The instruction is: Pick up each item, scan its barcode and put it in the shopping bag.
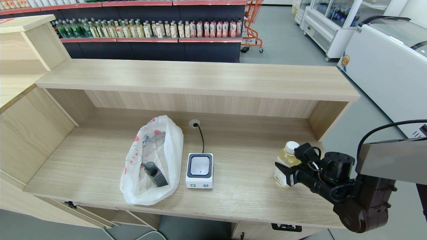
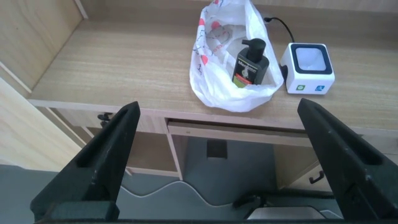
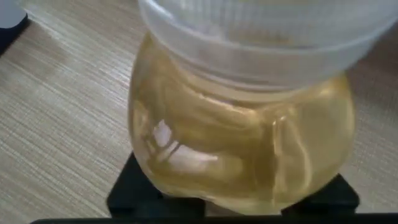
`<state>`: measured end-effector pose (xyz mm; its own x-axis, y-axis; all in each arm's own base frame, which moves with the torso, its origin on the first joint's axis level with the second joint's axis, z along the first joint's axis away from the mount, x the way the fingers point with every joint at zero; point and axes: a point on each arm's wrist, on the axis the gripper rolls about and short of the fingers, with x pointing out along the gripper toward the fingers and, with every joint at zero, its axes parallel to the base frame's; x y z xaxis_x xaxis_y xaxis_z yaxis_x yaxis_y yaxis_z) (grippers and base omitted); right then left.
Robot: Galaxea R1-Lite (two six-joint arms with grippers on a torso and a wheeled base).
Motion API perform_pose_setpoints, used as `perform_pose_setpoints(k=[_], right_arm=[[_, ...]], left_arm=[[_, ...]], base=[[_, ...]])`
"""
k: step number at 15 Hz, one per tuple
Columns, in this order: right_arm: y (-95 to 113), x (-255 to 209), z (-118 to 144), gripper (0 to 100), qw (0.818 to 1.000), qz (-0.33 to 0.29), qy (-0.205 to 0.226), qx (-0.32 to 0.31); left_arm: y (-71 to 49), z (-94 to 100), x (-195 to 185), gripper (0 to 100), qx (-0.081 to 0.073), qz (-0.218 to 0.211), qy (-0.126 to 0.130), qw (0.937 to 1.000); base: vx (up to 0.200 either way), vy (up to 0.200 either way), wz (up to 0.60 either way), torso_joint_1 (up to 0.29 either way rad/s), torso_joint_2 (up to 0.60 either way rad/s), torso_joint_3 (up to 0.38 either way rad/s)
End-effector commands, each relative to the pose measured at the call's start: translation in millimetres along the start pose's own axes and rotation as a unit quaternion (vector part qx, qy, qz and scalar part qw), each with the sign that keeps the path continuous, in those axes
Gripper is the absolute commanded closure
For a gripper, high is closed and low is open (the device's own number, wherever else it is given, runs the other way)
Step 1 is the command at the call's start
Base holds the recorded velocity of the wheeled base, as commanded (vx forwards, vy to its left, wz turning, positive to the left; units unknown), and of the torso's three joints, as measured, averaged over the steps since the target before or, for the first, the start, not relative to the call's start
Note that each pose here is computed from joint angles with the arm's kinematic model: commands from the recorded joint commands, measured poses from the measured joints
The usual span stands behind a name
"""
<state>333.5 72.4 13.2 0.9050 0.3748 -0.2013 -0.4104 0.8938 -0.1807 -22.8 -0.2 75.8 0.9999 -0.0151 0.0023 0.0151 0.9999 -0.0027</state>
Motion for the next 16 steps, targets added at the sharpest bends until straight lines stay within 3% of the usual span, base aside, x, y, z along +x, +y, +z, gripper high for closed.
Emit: perform_pose_setpoints(k=[1,6,8,9,13,16], right_arm=[[-3.6,0.6,-1.8,100,1.000,-0.002,0.001,-0.002],[-14.3,-2.5,-3.8,100,1.000,-0.002,0.000,-0.023],[-24.8,-8.8,9.3,100,1.000,0.001,-0.024,-0.017],[-34.4,-18.3,24.7,100,0.998,0.026,-0.050,0.008],[-65.6,-85.5,83.9,100,0.986,0.145,-0.040,0.075],[-59.5,-118.1,108.3,100,0.969,0.225,-0.050,0.088]], left_arm=[[0.0,0.1,0.1,0,0.000,0.000,0.000,1.0000],[0.0,0.1,0.1,0,0.000,0.000,0.000,1.0000],[0.0,0.1,0.1,0,0.000,0.000,0.000,1.0000],[0.0,0.0,0.0,0,0.000,0.000,0.000,1.0000],[0.0,0.1,0.1,0,0.000,0.000,0.000,1.0000],[0.0,0.1,0.1,0,0.000,0.000,0.000,1.0000]], base=[[0.000,0.000,0.00,0.000,0.00,0.000],[0.000,0.000,0.00,0.000,0.00,0.000],[0.000,0.000,0.00,0.000,0.00,0.000],[0.000,0.000,0.00,0.000,0.00,0.000],[0.000,0.000,0.00,0.000,0.00,0.000],[0.000,0.000,0.00,0.000,0.00,0.000]])
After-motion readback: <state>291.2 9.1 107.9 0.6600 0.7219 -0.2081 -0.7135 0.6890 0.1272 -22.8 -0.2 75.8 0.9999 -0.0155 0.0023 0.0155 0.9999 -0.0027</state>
